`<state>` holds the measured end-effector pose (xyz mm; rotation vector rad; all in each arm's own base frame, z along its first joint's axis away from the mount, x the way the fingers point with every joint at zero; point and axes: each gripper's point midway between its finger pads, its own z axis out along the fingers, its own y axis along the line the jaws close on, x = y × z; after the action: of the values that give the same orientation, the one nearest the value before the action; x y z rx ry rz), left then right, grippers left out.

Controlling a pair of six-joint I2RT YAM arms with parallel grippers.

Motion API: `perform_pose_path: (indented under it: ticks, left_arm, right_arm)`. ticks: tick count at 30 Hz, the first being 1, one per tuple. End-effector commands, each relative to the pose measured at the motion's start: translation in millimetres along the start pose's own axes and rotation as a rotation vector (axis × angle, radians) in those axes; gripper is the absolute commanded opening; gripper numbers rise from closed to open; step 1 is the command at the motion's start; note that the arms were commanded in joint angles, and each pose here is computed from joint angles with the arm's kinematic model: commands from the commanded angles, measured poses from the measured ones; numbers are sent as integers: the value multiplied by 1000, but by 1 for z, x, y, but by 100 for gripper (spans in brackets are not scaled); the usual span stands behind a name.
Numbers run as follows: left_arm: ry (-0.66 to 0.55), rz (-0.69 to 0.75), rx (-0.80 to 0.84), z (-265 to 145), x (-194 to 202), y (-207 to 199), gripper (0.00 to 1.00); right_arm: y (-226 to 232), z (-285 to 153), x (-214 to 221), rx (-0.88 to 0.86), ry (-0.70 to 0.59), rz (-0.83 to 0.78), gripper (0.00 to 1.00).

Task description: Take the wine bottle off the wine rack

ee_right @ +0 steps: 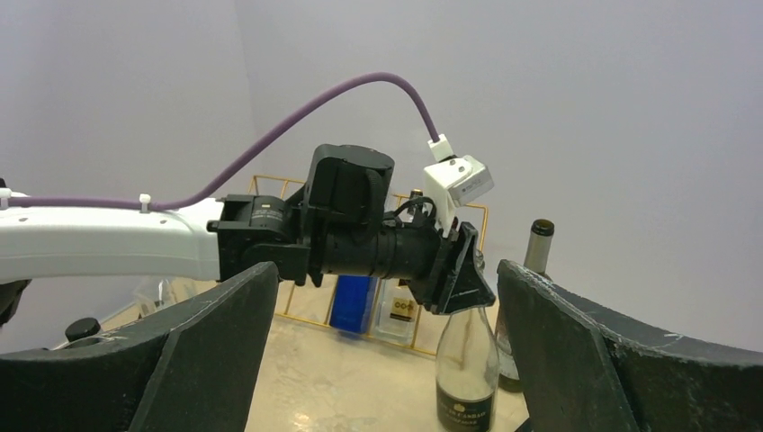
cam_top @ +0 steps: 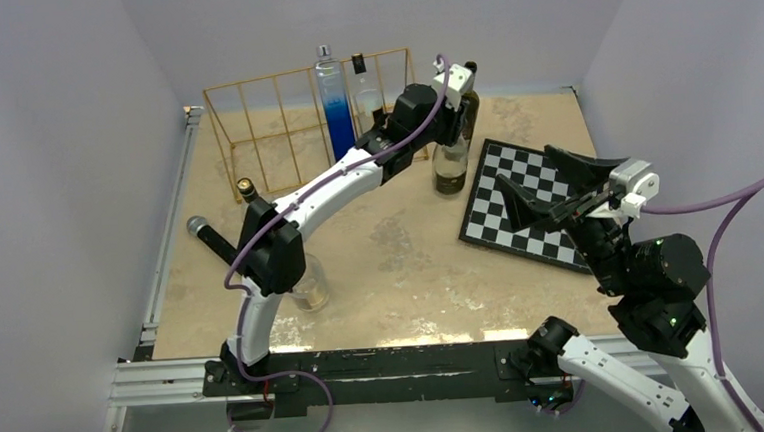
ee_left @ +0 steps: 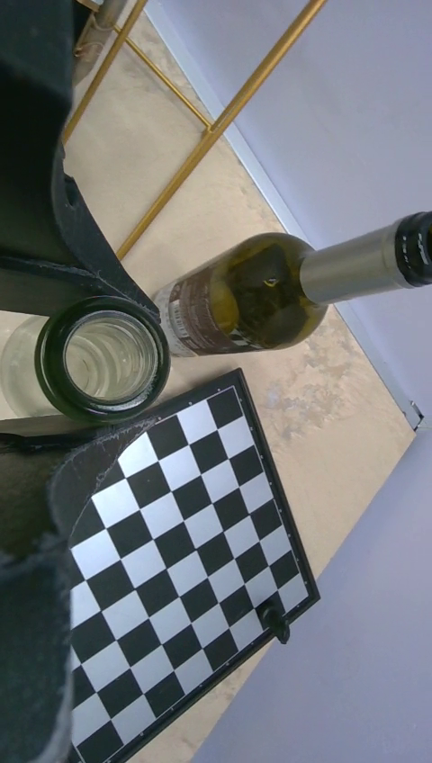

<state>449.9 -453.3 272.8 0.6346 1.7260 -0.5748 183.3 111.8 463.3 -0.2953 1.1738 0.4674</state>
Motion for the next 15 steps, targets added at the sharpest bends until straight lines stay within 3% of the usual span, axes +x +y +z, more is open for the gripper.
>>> perform_pose_path:
  ticks: [1,4,9,15]
  left_arm:
    - [-371,8,7,-20,-127,-9,0]
    - [-370,4,-4,-15,-125,-7,4]
    - [-384,0,-8,-21,-130,-6,39]
    - [-383,27,11,-29,-134,-9,63]
  right_arm:
    - [-8,-2,-4,41,-7,-9,96]
    - [-9,0,-1,47,-3,-12,96]
    - [-8,4,5,49,13,-15,97]
    - [-11,7,9,67,35,-27,98]
